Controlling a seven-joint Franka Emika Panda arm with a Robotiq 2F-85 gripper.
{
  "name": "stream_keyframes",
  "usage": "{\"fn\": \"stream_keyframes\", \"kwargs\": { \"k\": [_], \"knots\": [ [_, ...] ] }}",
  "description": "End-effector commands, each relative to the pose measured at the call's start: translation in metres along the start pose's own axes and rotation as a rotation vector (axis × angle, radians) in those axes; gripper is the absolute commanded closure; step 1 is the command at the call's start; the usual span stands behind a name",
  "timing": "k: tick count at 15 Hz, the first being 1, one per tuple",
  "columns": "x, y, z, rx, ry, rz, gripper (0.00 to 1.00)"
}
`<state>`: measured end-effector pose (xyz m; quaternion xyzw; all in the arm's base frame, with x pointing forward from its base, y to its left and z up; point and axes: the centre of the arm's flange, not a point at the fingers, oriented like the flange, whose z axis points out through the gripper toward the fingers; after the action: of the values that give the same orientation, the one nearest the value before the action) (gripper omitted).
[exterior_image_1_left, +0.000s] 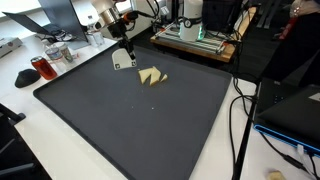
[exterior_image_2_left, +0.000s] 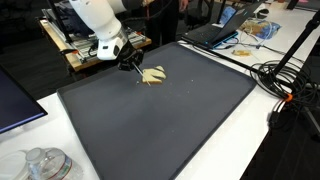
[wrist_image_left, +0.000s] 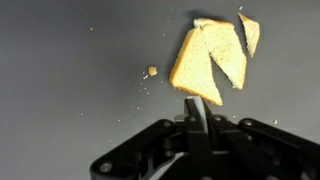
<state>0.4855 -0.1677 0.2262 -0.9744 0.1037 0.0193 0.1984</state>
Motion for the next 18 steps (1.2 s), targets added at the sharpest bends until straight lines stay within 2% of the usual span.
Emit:
{"fn": "stream_keyframes", "kwargs": {
  "k": [1,7,13,18],
  "knots": [
    [0.022,-0.022,-0.006,-0.080,-0.037,0.004,0.99],
    [0.040,-0.079,-0.018,-0.266,-0.090,-0.014,0.99],
    [0.026,-0.135,-0.027,-0.406,-0.119,-0.020,0.99],
    [0.012,-0.177,-0.034,-0.521,-0.067,0.008,0.99]
  ]
}}
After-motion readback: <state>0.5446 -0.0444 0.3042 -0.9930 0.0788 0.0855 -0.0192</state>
